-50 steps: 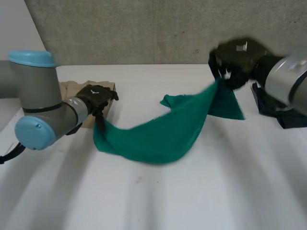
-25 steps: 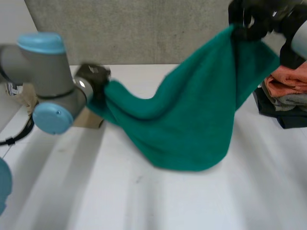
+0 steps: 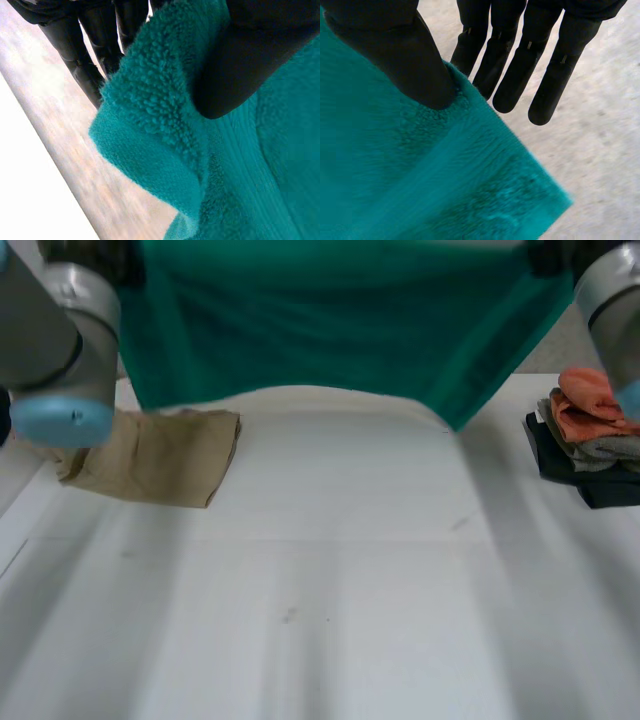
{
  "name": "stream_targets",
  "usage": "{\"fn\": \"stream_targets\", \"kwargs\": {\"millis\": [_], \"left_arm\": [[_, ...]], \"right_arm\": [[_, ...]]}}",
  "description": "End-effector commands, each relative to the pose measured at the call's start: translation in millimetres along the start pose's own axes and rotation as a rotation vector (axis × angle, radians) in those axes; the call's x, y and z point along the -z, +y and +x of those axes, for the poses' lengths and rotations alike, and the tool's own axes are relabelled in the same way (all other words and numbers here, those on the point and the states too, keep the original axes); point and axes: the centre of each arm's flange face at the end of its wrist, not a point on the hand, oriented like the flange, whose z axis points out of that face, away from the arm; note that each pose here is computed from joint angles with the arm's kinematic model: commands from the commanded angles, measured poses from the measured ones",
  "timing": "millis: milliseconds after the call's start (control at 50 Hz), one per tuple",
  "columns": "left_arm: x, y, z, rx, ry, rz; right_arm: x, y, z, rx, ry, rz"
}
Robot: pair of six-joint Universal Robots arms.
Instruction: Fold the laundry.
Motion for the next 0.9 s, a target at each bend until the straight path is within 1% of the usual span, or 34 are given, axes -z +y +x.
{"fn": "stream_targets", "kwargs": {"millis": [20,60,80,120,140,160,220,240,300,380,480,660,760,840,900], "left_arm": [[53,84,31,-0.048,0.21,-0.248],[67,102,40,-0.073,0.267,-0.304],[80,122,50,-0.109,0.326,-0.356],[90,139,57,-0.161,0.374,-0.395],[100,156,61,-0.223,0.411,-0.438],[104,162,63,-0.252,0.426,-0.457],[111,173,58,-0.331,0.445,-0.514],[112,175,57,-0.341,0.447,-0.525],[115,173,53,-0.337,0.454,-0.556],[117,164,51,-0.306,0.458,-0.56],[116,156,49,-0.269,0.463,-0.552],[114,150,42,-0.26,0.47,-0.593],[118,151,42,-0.251,0.509,-0.679],[116,156,38,-0.245,0.513,-0.735],[113,153,36,-0.225,0.507,-0.745]], "right_arm": [[72,64,-45,-0.059,-0.233,-0.238],[90,83,-56,-0.073,-0.289,-0.296],[105,100,-66,-0.08,-0.336,-0.348],[119,117,-75,-0.079,-0.375,-0.399],[125,125,-78,-0.074,-0.39,-0.424],[133,138,-83,-0.048,-0.411,-0.463],[143,154,-86,0.017,-0.435,-0.528],[145,156,-86,0.031,-0.442,-0.542],[149,158,-83,0.055,-0.456,-0.593],[150,155,-81,0.042,-0.459,-0.623],[151,152,-81,0.043,-0.462,-0.625],[155,158,-81,0.06,-0.467,-0.636],[154,160,-78,0.066,-0.459,-0.639],[152,159,-75,0.062,-0.441,-0.636],[150,159,-72,0.054,-0.41,-0.64]]}}
